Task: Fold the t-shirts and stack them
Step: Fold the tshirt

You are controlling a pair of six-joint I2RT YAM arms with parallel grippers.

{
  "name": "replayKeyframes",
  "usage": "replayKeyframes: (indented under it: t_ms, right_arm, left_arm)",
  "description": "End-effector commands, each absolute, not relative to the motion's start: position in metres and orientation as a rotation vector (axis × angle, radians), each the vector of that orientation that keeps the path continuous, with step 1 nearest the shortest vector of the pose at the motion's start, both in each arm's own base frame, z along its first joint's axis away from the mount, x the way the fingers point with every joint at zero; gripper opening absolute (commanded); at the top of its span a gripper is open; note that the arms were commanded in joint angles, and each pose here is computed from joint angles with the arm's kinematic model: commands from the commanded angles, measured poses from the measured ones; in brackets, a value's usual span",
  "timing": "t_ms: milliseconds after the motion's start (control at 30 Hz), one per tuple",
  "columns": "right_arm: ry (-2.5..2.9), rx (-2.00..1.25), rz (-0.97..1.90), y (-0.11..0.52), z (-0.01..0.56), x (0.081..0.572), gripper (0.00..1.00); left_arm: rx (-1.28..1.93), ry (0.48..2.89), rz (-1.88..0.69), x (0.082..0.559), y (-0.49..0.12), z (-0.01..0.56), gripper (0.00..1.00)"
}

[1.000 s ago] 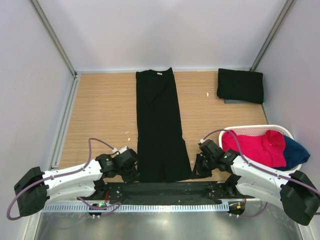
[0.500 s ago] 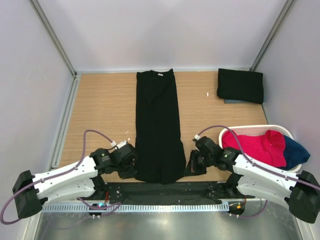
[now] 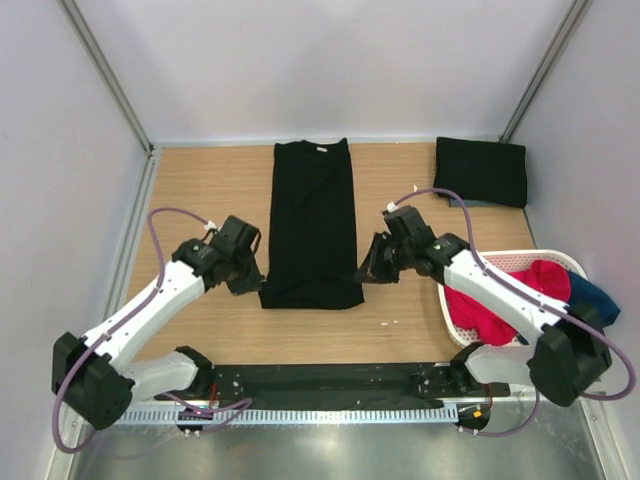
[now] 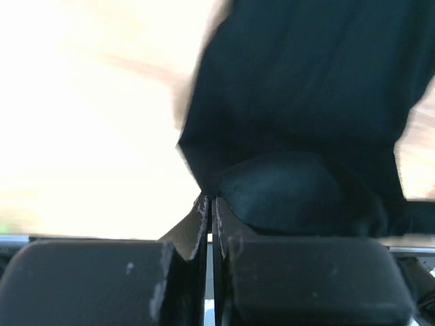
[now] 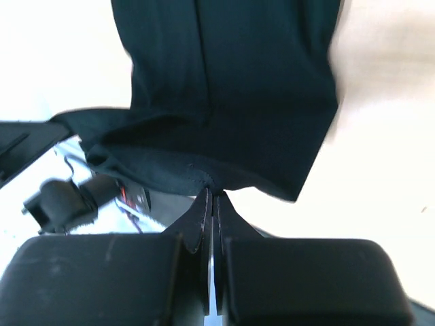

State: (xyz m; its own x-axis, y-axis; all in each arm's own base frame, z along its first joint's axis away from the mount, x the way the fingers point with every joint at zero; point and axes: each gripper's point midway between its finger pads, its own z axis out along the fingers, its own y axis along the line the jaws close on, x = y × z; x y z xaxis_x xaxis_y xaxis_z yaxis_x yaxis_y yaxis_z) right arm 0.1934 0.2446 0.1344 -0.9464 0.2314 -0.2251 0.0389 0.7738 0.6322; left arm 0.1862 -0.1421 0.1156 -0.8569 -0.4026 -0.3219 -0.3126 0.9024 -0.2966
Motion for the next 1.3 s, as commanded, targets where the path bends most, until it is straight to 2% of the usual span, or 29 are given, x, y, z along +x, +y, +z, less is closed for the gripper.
replayKeyframes:
  t_ms: [0,167,300,533,867,1267]
  right_arm:
    - [2.595,0.090,0.964,0.254,0.161,0.237,0.01]
    - [2.592,0.107,0.958,0.257,0.163,0.284,0.01]
    - [2.553,0.099,0.956,0.252,0.162,0.325,0.01]
    - [2.510,0.054,0.979,0.265,0.149,0.370,0.01]
    - [2.534,0.130,0.943,0.252,0.120,0.424,0.01]
    - [2.547,0.114,0.920,0.254,0.101,0.442,0.01]
  left_arm:
    - [-0.336,2.629,-0.343,0.233,-0.153,0.143,0.00]
    - [-0.325,2.648,-0.362,0.279,-0.156,0.138,0.00]
    - [-0.300,2.595,-0.357,0.320,-0.153,0.155,0.00]
    - [-0.297,2.602,-0.353,0.376,-0.154,0.148,0.00]
    - [-0.313,2.639,-0.352,0.416,-0.147,0.119,0.00]
    - [-0.241,2.677,-0.400,0.440,-0.158,0.100,0.00]
